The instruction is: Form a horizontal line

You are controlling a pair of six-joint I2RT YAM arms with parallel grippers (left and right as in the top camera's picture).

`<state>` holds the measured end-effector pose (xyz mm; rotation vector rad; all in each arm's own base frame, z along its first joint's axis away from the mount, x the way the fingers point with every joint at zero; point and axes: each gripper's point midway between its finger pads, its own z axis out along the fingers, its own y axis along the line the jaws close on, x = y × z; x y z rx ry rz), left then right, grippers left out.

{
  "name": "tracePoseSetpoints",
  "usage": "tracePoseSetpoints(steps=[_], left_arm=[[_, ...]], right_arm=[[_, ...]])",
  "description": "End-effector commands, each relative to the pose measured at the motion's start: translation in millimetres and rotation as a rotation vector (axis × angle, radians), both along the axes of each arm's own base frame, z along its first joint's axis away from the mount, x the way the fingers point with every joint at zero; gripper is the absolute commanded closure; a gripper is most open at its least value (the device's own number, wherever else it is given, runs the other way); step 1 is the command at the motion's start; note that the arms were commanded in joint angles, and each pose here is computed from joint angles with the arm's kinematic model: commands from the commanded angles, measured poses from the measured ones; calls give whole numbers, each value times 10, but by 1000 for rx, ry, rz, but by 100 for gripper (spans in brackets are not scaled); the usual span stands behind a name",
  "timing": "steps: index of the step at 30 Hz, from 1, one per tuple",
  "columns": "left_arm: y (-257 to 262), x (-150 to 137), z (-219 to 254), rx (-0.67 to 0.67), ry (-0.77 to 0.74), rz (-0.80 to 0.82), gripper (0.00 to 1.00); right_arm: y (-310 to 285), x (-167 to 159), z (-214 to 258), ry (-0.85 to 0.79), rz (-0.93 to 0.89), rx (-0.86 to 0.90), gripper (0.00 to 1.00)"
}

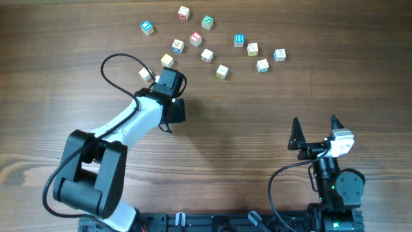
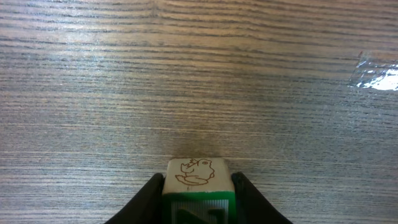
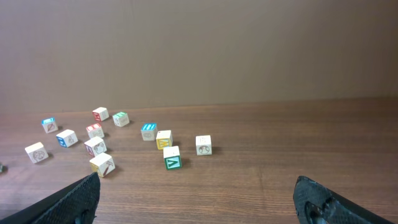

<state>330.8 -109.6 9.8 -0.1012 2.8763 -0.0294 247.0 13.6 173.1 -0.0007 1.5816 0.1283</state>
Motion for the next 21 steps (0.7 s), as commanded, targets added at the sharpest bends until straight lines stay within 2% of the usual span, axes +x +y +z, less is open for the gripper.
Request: tracePoseSetpoints(steps=[1, 4, 7, 10, 12, 21], left_arm=[[28, -31, -64, 21, 11, -7, 71], [29, -32, -64, 21, 12, -7, 66], [28, -31, -64, 21, 11, -7, 54], [28, -31, -64, 20, 11, -7, 57], [28, -31, -64, 21, 11, -7, 62], [16, 19, -51, 29, -10, -53, 64]], right_arm=[[33, -7, 25, -13, 17, -10, 0], [33, -7, 25, -13, 17, -10, 0], [33, -7, 25, -13, 17, -10, 0], [33, -7, 25, -13, 17, -10, 0], [33, -7, 25, -13, 17, -10, 0], [33, -7, 25, -13, 17, -10, 0]])
